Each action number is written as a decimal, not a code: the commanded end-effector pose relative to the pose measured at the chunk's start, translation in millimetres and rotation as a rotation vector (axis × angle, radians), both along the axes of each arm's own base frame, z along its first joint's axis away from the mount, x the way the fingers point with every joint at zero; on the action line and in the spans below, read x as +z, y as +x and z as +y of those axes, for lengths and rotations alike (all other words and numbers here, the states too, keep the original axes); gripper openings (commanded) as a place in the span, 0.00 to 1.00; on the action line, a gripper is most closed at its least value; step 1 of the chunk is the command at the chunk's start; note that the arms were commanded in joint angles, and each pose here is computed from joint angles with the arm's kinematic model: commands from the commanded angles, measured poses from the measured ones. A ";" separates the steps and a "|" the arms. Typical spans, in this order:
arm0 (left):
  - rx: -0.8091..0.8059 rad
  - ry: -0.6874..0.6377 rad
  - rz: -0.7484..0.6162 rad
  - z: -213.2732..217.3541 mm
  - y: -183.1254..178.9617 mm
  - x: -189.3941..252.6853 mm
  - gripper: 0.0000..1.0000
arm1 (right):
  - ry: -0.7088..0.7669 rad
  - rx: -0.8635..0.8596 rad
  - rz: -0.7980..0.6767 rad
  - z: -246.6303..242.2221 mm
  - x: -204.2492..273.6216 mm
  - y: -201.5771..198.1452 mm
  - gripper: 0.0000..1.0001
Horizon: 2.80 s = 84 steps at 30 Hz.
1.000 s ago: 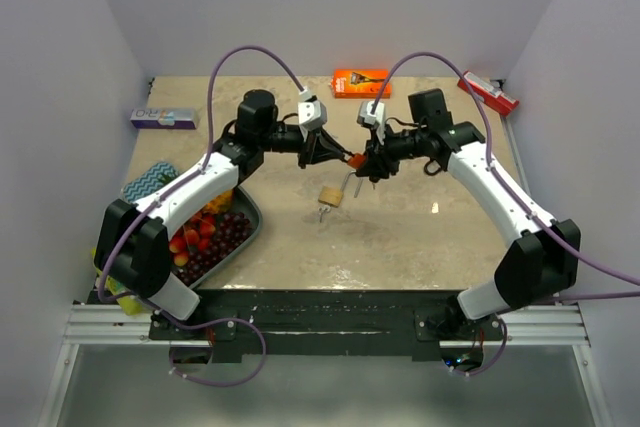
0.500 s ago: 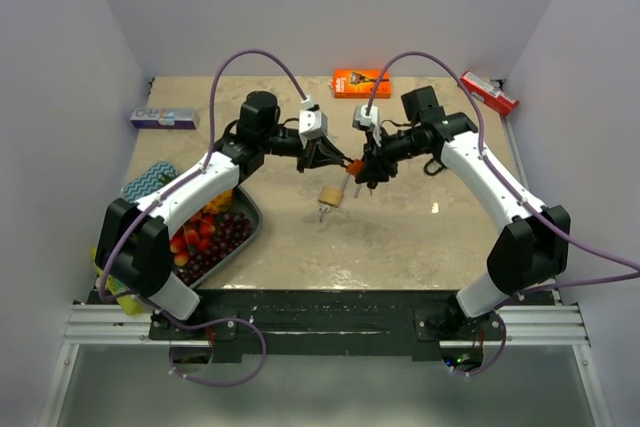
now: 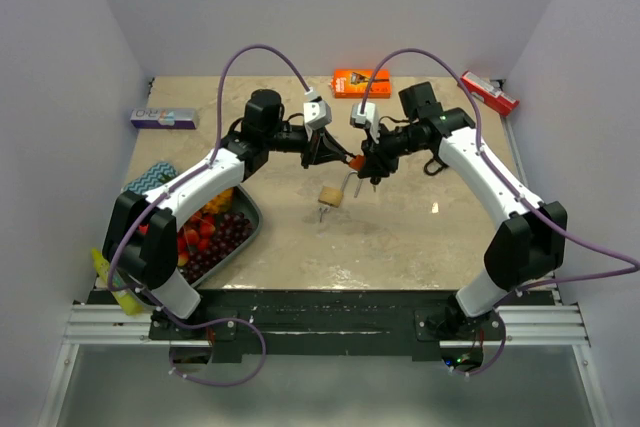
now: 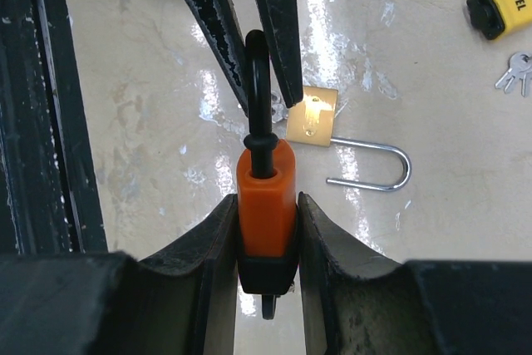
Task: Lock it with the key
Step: Lock the lock.
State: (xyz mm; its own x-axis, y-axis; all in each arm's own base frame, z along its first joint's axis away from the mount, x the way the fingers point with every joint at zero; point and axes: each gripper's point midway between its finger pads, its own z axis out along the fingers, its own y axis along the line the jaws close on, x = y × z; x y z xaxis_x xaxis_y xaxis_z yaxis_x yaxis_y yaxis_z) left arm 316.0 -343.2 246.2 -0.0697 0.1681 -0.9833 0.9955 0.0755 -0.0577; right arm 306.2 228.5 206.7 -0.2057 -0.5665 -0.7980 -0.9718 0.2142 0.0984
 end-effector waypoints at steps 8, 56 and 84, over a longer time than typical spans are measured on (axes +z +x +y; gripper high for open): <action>-0.140 -0.061 0.133 -34.5 -46.3 10.1 0.00 | 0.218 0.246 -0.250 57.0 77.6 2.7 0.00; -0.405 -0.017 0.116 -36.2 -128.4 -73.3 0.00 | 0.479 0.494 -0.442 115.7 149.4 -17.0 0.00; -0.039 -0.073 -0.018 18.5 -26.5 25.4 0.00 | 0.245 0.188 -0.116 23.5 67.5 -11.1 0.72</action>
